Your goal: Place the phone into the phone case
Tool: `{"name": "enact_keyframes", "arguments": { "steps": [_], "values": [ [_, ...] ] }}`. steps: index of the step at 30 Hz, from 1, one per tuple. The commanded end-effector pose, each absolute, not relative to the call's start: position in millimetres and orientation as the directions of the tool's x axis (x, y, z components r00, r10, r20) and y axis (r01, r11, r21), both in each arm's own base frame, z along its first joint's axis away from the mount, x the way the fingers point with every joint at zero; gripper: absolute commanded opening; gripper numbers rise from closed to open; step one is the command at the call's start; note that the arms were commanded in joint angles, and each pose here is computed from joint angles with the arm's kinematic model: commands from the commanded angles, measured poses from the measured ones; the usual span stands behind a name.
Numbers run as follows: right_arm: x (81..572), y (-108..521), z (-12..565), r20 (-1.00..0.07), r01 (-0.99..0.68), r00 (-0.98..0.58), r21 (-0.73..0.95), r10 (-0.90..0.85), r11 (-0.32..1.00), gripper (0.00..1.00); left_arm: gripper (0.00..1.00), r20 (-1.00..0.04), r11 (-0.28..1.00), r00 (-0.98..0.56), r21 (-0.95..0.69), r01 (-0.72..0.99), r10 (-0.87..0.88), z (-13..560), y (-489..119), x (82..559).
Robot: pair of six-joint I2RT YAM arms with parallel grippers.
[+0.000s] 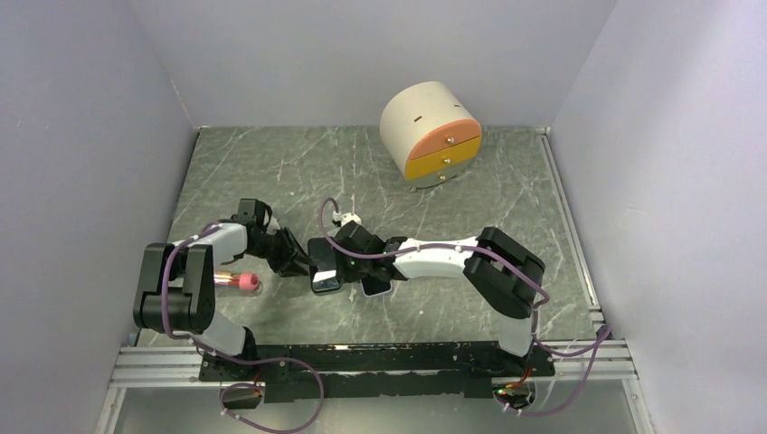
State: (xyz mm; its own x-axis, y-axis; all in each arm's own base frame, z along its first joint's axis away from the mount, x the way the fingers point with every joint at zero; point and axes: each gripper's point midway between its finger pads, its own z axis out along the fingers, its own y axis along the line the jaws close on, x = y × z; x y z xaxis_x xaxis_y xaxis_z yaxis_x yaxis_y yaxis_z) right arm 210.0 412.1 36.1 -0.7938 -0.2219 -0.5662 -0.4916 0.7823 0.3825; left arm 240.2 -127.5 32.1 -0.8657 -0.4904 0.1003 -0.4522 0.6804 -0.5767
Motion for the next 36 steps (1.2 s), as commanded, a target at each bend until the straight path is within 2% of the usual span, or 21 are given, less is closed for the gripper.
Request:
{"name": "enact_keyframes", "arguments": {
  "steps": [1, 4, 8, 14, 18, 22, 25, 28, 32, 36],
  "values": [
    [210.1, 419.2, 32.3, -0.553, -0.465, -0.81, 0.399, -0.197, 0.791, 0.14, 0.42, 0.133, 0.654, -0.87, -0.607, -0.451, -0.476, 29.2, -134.1, 239.5],
    [212.3, 420.7, 39.2, -0.562, -0.464, -0.806, 0.402, -0.187, 0.789, 0.15, 0.34, 0.126, 0.664, -0.87, -0.598, -0.45, -0.477, 26.0, -132.3, 242.1],
    [218.0, 423.0, 66.6, -0.598, -0.467, -0.788, 0.42, -0.149, 0.778, 0.26, 0.25, 0.113, 0.702, -0.861, -0.532, -0.473, -0.495, 14.4, -121.8, 243.7],
    [216.0, 423.0, 76.7, -0.601, -0.473, -0.787, 0.442, -0.14, 0.762, 0.26, 0.18, 0.091, 0.728, -0.858, -0.487, -0.482, -0.506, 11.2, -113.6, 245.2],
    [206.9, 425.0, 61.3, -0.562, -0.46, -0.815, 0.474, -0.144, 0.751, 0.25, 0.21, 0.082, 0.714, -0.858, -0.518, -0.471, -0.507, 18.8, -117.2, 246.1],
    [202.3, 429.5, 51.5, -0.531, -0.45, -0.834, 0.491, -0.154, 0.746, 0.23, 0.29, 0.102, 0.684, -0.856, -0.558, -0.471, -0.507, 23.2, -124.6, 247.6],
    [204.0, 432.4, 60.2, -0.543, -0.464, -0.825, 0.493, -0.156, 0.736, 0.22, 0.35, 0.107, 0.652, -0.863, -0.611, -0.449, -0.494, 31.7, -132.9, 254.8],
    [210.1, 428.6, 77.9, -0.567, -0.466, -0.814, 0.504, -0.129, 0.728, 0.24, 0.36, 0.13, 0.622, -0.864, -0.643, -0.446, -0.486, 39.1, -136.4, 262.1],
    [224.9, 418.8, 89.5, -0.561, -0.414, -0.827, 0.567, -0.033, 0.713, 0.43, 0.36, 0.111, 0.65, -0.863, -0.612, -0.45, -0.493, 41.0, -125.7, 273.3],
    [233.1, 421.3, 88.8, -0.561, -0.414, -0.827, 0.584, -0.021, 0.699, 0.53, 0.35, 0.115, 0.671, -0.865, -0.584, -0.457, -0.488, 38.1, -120.2, 278.0]
  ]
}}
